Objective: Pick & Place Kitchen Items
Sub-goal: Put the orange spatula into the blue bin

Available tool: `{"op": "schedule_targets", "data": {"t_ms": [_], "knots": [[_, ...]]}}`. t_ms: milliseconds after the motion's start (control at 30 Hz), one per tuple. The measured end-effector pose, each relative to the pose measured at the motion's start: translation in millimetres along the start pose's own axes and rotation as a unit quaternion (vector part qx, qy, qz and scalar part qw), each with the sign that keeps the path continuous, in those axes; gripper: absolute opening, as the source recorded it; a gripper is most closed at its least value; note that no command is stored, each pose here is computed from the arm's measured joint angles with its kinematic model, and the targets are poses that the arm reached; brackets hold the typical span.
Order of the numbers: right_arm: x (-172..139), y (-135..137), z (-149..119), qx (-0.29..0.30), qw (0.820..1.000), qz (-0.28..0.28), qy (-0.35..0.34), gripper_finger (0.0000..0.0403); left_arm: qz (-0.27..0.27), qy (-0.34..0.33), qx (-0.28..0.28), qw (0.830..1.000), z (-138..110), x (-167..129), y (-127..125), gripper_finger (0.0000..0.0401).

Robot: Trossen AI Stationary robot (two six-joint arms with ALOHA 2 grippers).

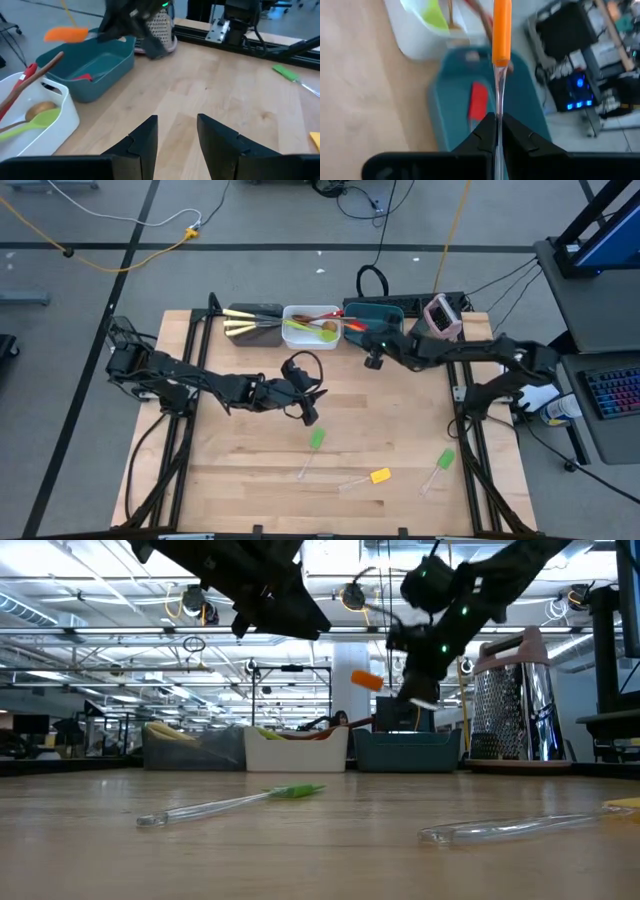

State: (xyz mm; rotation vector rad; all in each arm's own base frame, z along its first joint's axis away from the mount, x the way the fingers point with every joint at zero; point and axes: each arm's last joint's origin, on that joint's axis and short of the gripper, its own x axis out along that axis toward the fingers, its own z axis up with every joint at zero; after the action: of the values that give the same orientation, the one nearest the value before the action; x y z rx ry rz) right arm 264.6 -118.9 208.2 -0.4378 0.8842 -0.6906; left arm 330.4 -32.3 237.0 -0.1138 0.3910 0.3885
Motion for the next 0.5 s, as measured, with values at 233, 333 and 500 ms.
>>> {"op": "schedule_targets", "data": {"t_ms": [233, 333, 500], "knots": [[31, -2, -19, -0.029, 0.998, -0.002, 0.063, 0.0008, -0.011, 0.015, 0.021, 1.0, -3, 0, 0, 0.0141], [39, -6, -24, -0.026, 0.997, -0.007, 0.076, 0.0008, -0.013, 0.021, 0.023, 0.999, -4, 0, 0, 0.0141], [50, -11, -33, -0.019, 0.996, 0.0, 0.09, 0.0008, -0.013, 0.025, 0.025, 0.999, -4, 0, 0, 0.0141]]}}
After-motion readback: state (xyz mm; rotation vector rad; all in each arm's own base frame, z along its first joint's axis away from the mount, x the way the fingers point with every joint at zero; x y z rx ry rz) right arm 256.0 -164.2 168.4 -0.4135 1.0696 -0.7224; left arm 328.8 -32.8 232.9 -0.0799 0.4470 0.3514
